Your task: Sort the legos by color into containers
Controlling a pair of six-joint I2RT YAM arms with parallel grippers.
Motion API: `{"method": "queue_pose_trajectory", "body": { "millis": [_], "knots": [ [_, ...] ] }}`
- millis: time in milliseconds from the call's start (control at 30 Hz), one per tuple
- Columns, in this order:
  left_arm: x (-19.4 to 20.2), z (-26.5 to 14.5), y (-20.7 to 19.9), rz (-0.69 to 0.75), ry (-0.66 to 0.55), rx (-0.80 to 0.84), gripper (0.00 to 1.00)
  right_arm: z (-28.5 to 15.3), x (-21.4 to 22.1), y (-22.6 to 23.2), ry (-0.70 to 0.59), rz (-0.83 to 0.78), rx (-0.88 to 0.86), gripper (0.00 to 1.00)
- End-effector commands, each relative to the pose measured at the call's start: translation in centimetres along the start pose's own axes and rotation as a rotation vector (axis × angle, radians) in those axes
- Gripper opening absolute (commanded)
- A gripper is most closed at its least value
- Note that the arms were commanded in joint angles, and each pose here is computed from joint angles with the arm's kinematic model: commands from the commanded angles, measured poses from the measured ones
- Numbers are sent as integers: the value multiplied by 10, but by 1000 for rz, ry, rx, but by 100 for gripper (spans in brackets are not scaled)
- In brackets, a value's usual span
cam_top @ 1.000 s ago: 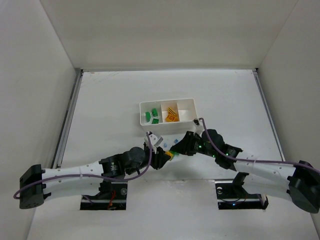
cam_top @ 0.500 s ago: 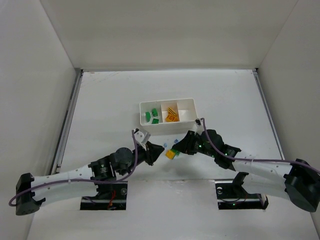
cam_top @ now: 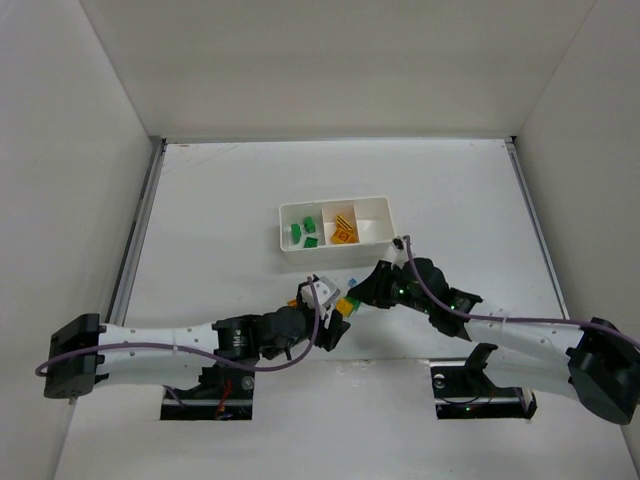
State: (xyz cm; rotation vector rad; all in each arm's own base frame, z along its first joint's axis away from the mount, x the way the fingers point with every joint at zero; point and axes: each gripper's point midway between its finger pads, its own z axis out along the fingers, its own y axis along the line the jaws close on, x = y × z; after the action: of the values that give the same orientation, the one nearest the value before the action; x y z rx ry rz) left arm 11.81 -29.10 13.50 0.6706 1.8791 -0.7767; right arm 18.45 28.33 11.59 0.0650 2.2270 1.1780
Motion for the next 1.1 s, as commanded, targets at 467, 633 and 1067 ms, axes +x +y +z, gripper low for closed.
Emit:
{"method": "queue_pose_trajectory", "body": {
  "millis": [467, 633, 1067],
  "knots": [
    [-34, 16, 0, 58, -106, -26, 60, -9, -17, 37, -27, -13, -116, 19],
    [-31, 20, -2, 58, -89, -10, 57, -12, -19, 41, -35, -15, -129, 19],
    [-28, 26, -6, 39, -82, 35, 30, -14, -19, 43, -37, -20, -139, 19]
  ]
}}
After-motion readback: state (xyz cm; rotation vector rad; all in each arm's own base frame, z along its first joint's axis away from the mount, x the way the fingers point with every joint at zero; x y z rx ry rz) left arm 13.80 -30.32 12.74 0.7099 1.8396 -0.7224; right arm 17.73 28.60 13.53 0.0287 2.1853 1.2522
